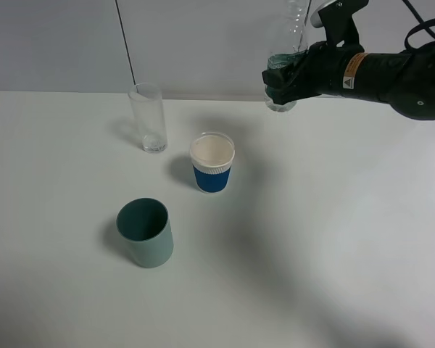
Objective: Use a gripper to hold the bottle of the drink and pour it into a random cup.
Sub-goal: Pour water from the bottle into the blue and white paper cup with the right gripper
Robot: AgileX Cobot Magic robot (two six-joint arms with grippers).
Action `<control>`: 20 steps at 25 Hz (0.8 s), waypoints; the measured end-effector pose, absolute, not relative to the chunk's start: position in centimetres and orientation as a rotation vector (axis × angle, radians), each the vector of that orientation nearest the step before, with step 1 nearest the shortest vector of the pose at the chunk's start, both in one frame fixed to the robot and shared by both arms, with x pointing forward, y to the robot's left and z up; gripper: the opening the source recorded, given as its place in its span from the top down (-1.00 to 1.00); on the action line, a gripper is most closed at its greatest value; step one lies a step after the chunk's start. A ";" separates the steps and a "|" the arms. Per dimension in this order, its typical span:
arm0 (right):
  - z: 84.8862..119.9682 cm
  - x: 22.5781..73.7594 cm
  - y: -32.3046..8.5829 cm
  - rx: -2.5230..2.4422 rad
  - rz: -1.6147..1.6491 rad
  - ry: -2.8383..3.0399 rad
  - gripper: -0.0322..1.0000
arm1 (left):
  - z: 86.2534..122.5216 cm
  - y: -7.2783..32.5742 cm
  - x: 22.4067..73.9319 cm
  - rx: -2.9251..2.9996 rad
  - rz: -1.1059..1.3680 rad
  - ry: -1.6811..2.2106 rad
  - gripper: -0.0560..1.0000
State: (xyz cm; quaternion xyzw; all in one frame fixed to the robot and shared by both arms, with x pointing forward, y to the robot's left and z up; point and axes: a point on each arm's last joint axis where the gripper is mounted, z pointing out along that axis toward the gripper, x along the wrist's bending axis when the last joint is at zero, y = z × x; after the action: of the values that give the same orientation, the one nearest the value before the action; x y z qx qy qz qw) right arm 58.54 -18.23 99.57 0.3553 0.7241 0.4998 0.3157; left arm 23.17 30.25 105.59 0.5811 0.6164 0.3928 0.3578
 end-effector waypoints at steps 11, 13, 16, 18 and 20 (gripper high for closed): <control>100.2 57.3 -18.4 1.021 1.101 1.990 -0.13 | 105.6 30.2 23.2 1.500 1.014 1.591 -0.96; 100.2 57.2 -18.3 0.999 1.093 1.998 -0.13 | 105.6 30.2 23.2 1.500 1.014 1.591 -0.96; 100.2 57.1 -18.3 0.937 1.070 2.025 -0.13 | 105.6 30.2 23.2 1.500 1.014 1.591 -0.96; 100.1 57.1 -18.2 0.889 1.050 2.045 -0.13 | 105.6 30.2 23.2 1.500 1.014 1.591 -0.96; 100.1 57.0 -18.2 0.853 1.035 2.061 -0.13 | 105.6 30.2 23.2 1.500 1.014 1.591 -0.96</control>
State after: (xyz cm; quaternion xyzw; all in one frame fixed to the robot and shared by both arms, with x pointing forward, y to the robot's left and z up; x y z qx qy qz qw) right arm 57.05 -18.18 100.09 0.3268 0.7898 0.3967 0.3348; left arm 23.17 30.25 105.59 0.5811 0.6164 0.3928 0.3578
